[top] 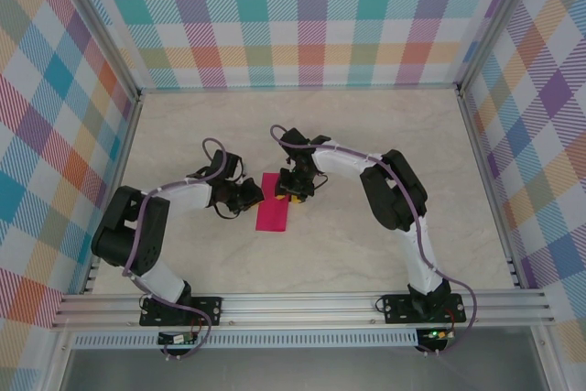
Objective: Fold a paper plane with a square sheet of paper (pick it up from the middle)
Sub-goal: Hold the square sheet of paper at the center of the table.
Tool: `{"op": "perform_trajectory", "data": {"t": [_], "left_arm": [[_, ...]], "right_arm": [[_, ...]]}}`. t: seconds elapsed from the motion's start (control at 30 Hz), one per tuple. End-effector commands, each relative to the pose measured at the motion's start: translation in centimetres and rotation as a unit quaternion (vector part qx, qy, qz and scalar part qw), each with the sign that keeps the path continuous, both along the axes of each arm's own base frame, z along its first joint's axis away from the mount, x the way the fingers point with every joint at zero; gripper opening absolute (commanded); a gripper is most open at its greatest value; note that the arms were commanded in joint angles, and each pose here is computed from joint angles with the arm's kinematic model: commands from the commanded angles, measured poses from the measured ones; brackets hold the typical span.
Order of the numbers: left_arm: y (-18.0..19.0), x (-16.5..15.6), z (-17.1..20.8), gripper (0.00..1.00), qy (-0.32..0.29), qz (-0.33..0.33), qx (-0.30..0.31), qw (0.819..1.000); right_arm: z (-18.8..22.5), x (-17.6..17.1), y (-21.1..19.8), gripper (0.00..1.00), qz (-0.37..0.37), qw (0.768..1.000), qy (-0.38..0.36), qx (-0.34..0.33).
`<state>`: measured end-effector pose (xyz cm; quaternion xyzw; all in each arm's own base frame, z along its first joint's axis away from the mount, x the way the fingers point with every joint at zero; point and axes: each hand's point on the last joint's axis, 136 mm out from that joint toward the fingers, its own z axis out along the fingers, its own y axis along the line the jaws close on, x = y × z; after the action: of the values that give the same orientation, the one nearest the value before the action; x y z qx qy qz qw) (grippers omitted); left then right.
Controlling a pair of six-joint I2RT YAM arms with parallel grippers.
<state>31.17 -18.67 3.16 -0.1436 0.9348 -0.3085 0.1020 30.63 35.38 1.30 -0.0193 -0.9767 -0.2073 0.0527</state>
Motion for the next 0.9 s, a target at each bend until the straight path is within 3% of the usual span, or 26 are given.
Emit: {"op": "perform_trajectory", "data": {"t": [0.0, 0.4, 0.7, 0.87], "left_arm": [[-0.9, -0.1, -0.2, 0.09, 0.005, -0.012, -0.038, 0.999], [-0.6, -0.3, -2.1, 0.04, 0.022, -0.016, -0.022, 0.999], [1.0, -1.9, -4.3, 0.03, 0.059, -0.019, 0.031, 0.998], [1.8, -3.3, -5.7, 0.02, 0.084, -0.023, 0.055, 0.995]], "right_arm": [[-8.1, -4.7, -7.1, 0.38, -0.01, 0.981, 0.094, -0.167], [-8.1, -4.7, -7.0, 0.38, -0.012, 0.982, 0.093, -0.165], [-7.9, -4.8, -6.9, 0.38, -0.015, 0.982, 0.093, -0.162], [-4.8, -3.1, -5.0, 0.39, -0.017, 0.992, 0.058, -0.114]]}}
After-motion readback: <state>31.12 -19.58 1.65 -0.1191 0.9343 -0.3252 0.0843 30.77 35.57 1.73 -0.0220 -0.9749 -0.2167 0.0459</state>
